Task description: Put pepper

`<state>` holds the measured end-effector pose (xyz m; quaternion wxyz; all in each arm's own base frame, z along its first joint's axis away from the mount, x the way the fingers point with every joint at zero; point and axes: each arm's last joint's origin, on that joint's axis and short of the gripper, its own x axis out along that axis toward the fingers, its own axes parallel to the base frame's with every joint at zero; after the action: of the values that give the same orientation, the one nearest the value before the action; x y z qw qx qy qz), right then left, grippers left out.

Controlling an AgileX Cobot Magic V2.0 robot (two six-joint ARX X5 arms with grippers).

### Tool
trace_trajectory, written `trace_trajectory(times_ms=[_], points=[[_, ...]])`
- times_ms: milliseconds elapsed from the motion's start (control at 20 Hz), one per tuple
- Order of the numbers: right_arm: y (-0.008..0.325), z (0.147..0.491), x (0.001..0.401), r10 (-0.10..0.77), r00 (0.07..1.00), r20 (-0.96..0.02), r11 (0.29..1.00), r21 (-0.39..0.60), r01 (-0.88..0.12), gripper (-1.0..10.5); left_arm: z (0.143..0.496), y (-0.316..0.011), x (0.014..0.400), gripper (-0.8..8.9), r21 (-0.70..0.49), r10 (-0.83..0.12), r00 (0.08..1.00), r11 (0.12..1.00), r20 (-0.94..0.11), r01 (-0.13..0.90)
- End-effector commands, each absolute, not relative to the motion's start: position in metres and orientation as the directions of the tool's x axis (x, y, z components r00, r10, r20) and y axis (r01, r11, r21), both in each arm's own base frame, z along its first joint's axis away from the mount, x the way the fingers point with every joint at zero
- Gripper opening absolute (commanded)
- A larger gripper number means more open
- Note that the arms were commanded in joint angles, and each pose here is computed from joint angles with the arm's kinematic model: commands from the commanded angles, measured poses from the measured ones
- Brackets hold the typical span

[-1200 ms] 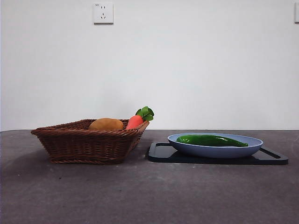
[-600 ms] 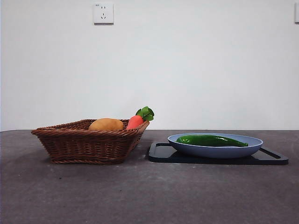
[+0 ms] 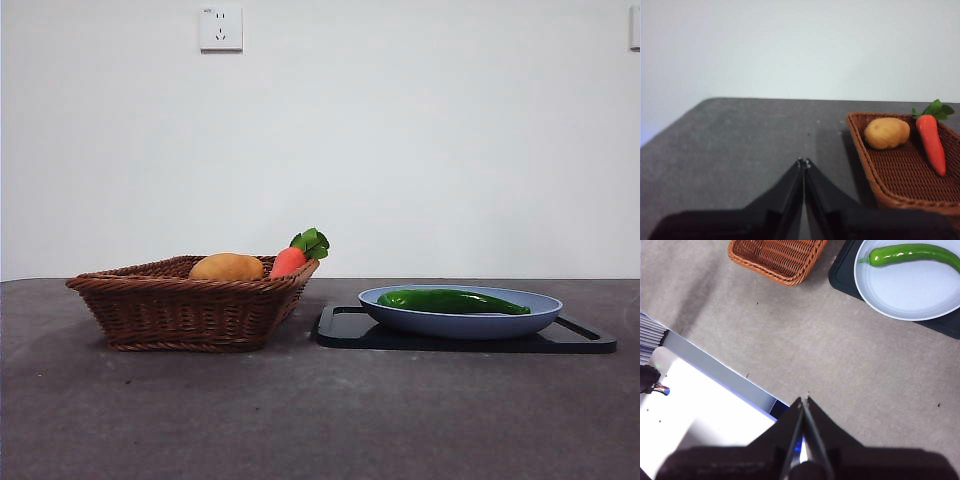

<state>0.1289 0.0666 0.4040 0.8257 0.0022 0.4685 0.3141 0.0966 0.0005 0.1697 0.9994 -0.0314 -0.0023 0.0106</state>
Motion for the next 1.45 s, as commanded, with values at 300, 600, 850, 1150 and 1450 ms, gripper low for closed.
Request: trace_trajectory(times_ms=[300,600,850,1150,1450], points=[[0.067,0.408,0.129,0.522,0.366,-0.770,0.804,0.300,-0.514,0.1,0.155,0.001,0.097,0.08,-0.128,0.022,0.995,0.991,-0.102,-0.036],[0.067,0.408,0.129,0.522,0.366,-0.770,0.804,0.300,-0.514,0.1,0.155,0.001,0.097,0.08,-0.128,0.022,0.995,0.991,-0.102,-0.036],[0.067,0.408,0.129,0.522,0.366,-0.770,0.804,0.300,-0.514,0.1,0.155,0.001,0.097,0.08,-0.128,0.022,0.994,0.991,-0.103,-0.036],[0.051,0.422,0.128,0.477,0.584,-0.656,0.839,0.142,-0.526,0.1,0.155,0.001,0.097,0.08,-0.128,0.022,0.995,0.991,-0.101,-0.036],[0.022,0.395,0.102,0.449,0.868,-0.215,0.893,0.089,-0.440,0.1,0.155,0.001,0.097,0.08,-0.128,0.023,0.995,0.991,-0.102,-0.036]])
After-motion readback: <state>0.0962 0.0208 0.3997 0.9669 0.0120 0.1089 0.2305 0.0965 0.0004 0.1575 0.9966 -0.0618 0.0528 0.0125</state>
